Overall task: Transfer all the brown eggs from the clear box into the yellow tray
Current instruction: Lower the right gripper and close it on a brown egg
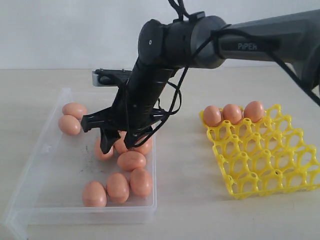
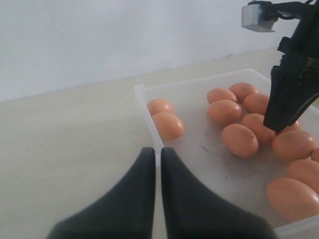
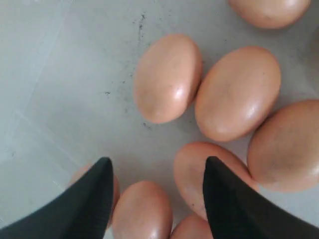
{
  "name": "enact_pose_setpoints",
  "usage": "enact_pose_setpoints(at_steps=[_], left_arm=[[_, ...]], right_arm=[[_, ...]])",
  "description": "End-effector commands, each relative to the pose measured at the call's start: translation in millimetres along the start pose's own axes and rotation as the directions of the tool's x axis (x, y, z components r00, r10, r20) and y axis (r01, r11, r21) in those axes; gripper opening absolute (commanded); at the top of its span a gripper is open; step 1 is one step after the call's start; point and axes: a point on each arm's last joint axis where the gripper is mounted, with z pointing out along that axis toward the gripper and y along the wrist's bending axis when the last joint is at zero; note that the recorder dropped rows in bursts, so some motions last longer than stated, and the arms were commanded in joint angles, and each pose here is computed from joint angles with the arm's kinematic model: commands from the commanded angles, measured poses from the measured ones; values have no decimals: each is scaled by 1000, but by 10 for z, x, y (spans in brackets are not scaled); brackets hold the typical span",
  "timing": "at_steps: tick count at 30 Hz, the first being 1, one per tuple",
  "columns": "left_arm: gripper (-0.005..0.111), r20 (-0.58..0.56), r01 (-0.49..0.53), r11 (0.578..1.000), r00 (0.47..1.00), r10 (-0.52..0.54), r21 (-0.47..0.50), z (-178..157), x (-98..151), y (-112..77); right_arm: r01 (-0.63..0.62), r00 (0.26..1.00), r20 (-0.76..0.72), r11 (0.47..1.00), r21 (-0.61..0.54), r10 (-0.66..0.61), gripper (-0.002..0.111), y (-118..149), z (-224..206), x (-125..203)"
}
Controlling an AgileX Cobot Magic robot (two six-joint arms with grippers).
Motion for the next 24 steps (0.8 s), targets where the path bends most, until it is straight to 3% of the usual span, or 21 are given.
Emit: enact_pose_setpoints(at_steps=[1,6,8,9,11,20,24], left_arm=[[4,2,-3,1000,1000,3,5,1,9,-3],[4,2,-3,1000,1000,3,5,1,9,-3],[4,2,-3,1000,1000,3,5,1,9,-3],[4,2,-3,1000,1000,3,5,1,9,-3],[4,2,-3,1000,1000,3,5,1,9,-3],[4,2,-3,1000,1000,3,5,1,9,-3],[4,2,-3,1000,1000,3,5,1,9,-3]], right_arm=[[21,998,62,1000,6,-22,49,15,7,-163],[56,995,85,998,23,-58,49,135,141,-250],[51,995,81,993,109,-60,49,145,210,-268],[50,994,84,973,223,-70,49,89,236,-284],[48,993,89,961,271,-74,49,75,249,-296],[24,994,95,979,202,-44,49,161,254,-331],[99,993,37,973,207,-109,49,105,400,-296]])
